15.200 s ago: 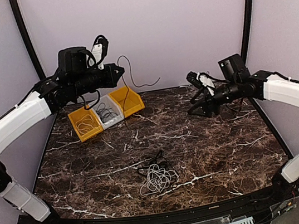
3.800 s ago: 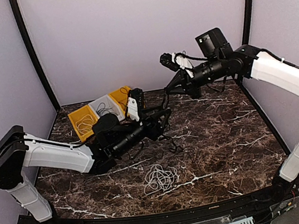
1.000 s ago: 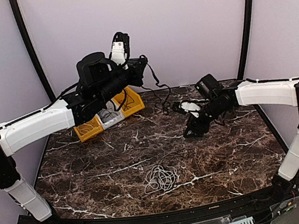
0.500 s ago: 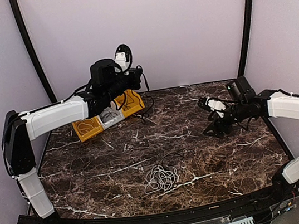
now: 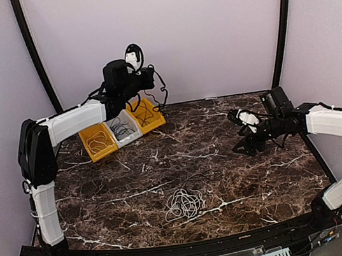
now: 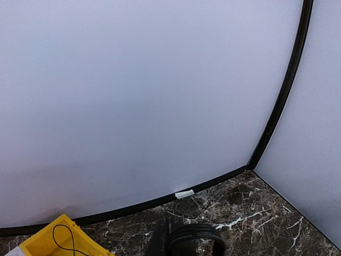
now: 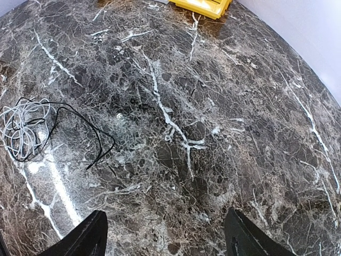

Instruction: Untangle the cables

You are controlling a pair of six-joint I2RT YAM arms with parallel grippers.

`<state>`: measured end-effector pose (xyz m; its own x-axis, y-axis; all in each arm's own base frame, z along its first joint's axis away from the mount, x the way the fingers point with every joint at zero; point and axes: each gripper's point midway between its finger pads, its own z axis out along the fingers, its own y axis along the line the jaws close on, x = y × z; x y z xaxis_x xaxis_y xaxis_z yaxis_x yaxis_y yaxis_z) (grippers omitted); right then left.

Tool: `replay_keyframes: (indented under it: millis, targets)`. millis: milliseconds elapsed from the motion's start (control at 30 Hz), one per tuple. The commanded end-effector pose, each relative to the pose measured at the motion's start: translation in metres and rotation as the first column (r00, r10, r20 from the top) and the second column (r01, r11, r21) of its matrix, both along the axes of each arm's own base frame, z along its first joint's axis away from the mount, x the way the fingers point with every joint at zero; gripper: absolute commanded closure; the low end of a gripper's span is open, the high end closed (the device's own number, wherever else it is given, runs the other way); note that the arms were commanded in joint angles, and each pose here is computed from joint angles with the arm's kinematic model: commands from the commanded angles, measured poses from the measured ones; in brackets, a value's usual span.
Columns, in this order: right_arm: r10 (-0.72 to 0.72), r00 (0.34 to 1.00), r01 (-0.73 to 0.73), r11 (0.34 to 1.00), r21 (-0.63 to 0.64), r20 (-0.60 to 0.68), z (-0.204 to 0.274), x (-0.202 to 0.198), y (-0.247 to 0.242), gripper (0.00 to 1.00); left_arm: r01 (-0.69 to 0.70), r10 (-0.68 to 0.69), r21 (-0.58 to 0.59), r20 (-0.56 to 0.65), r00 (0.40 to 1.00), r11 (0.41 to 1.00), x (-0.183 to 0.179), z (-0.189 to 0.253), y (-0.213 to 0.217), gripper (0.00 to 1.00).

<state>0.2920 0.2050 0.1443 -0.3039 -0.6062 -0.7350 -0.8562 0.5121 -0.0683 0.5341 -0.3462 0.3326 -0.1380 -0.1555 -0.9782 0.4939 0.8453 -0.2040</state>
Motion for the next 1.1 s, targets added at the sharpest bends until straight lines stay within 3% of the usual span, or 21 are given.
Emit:
replay_keyframes:
  millis: [0,367,1067]
  targets:
    - [-0.01,0.999,0.009,1.0,0.021,0.051,0.01,0.008,-0.003,0.23,-0.002,0.004,-0.065,0.043,0.999,0.998,0.014,0.023,0.008,1.0]
    - [-0.039,0.998,0.039,0.999,0.015,0.049,0.007,0.014,-0.012,0.23,-0.08,0.082,-0.095,0.021,0.996,0.992,0.057,0.01,0.047,1.0]
    - [-0.046,0.998,0.046,0.999,-0.019,0.037,-0.005,0.017,-0.017,0.23,-0.196,0.172,-0.094,-0.213,0.962,0.976,0.12,-0.133,0.085,1.0]
